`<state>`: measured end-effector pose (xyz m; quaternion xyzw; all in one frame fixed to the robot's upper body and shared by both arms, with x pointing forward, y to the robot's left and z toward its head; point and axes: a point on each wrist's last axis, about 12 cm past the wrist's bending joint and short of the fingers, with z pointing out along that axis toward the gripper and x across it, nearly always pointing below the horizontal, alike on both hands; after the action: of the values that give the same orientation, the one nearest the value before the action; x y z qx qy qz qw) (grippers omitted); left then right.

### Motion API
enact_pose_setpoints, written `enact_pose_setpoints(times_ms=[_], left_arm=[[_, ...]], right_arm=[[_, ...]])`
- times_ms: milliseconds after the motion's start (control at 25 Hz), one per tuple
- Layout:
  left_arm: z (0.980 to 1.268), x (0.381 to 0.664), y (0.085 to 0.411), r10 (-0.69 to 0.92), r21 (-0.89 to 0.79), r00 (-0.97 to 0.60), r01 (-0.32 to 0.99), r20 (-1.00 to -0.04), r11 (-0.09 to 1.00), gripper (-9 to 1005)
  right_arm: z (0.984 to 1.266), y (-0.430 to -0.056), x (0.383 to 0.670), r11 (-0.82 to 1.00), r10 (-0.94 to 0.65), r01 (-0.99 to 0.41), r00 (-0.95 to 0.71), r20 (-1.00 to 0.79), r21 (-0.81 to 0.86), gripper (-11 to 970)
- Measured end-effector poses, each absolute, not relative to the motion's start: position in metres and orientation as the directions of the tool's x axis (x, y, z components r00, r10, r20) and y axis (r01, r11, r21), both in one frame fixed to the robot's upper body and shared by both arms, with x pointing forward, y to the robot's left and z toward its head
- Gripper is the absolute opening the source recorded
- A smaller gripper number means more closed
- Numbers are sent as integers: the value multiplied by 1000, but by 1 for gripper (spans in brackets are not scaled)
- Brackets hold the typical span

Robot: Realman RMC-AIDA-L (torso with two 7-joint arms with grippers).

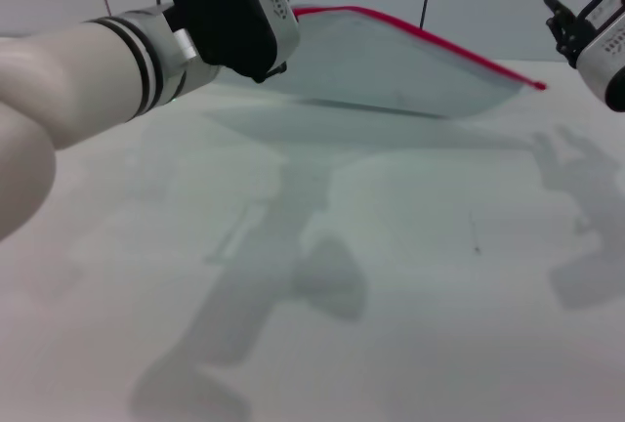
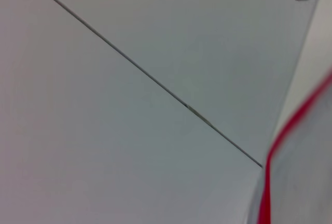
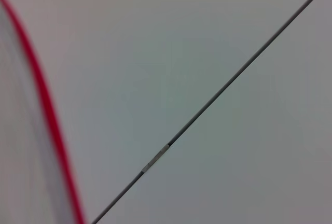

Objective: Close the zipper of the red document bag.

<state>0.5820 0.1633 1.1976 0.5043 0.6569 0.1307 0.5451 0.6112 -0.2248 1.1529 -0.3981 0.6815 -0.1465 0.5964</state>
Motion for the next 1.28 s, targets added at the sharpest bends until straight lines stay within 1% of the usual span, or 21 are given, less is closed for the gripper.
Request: enact_pose_setpoints(times_ms=[160, 360, 480, 560, 680, 720, 760, 800, 920, 1040, 1160, 1280], left_arm=[[1198, 585, 160, 786, 730, 140, 493, -603, 473, 59], [1194, 584, 153, 771, 727, 165, 495, -616, 476, 248], [1194, 584, 151, 750, 715, 169, 490, -639, 499, 480], [1195, 585, 152, 721, 695, 167, 477, -673, 538, 573], [1192, 588, 163, 651, 638, 145, 439, -745, 633, 713], [1192, 588, 163, 651, 638, 145, 439, -745, 633, 741], [1187, 589, 170, 612, 602, 129, 420, -780, 679, 769], [1177, 590, 182, 526, 523, 107, 387, -844, 760, 797], [1164, 589, 196, 438, 441, 91, 342, -894, 830, 881], [1147, 586, 210, 368, 376, 84, 288, -926, 881, 880], [1130, 584, 218, 331, 338, 71, 256, -941, 906, 879], [1118, 583, 227, 246, 245, 29, 234, -969, 941, 878]], right_arm=[[1152, -223, 611, 639, -716, -373, 30, -698, -672, 252], [1151, -222, 610, 645, -709, -375, 29, -704, -665, 352], [1152, -220, 610, 671, -684, -373, 21, -729, -640, 585], [1152, -218, 609, 699, -654, -367, 20, -756, -614, 596], [1149, -211, 604, 749, -593, -345, 35, -804, -567, 613], [1147, -208, 601, 767, -568, -333, 44, -821, -549, 612], [1145, -206, 598, 787, -541, -316, 60, -839, -530, 612], [1143, -204, 594, 804, -515, -299, 78, -853, -513, 611], [1130, -197, 582, 860, -423, -254, 129, -897, -442, 610], [1114, -196, 574, 913, -329, -199, 156, -931, -356, 608], [1099, -195, 570, 940, -281, -153, 160, -946, -304, 607], [1088, -194, 568, 960, -236, -118, 148, -960, -254, 607]])
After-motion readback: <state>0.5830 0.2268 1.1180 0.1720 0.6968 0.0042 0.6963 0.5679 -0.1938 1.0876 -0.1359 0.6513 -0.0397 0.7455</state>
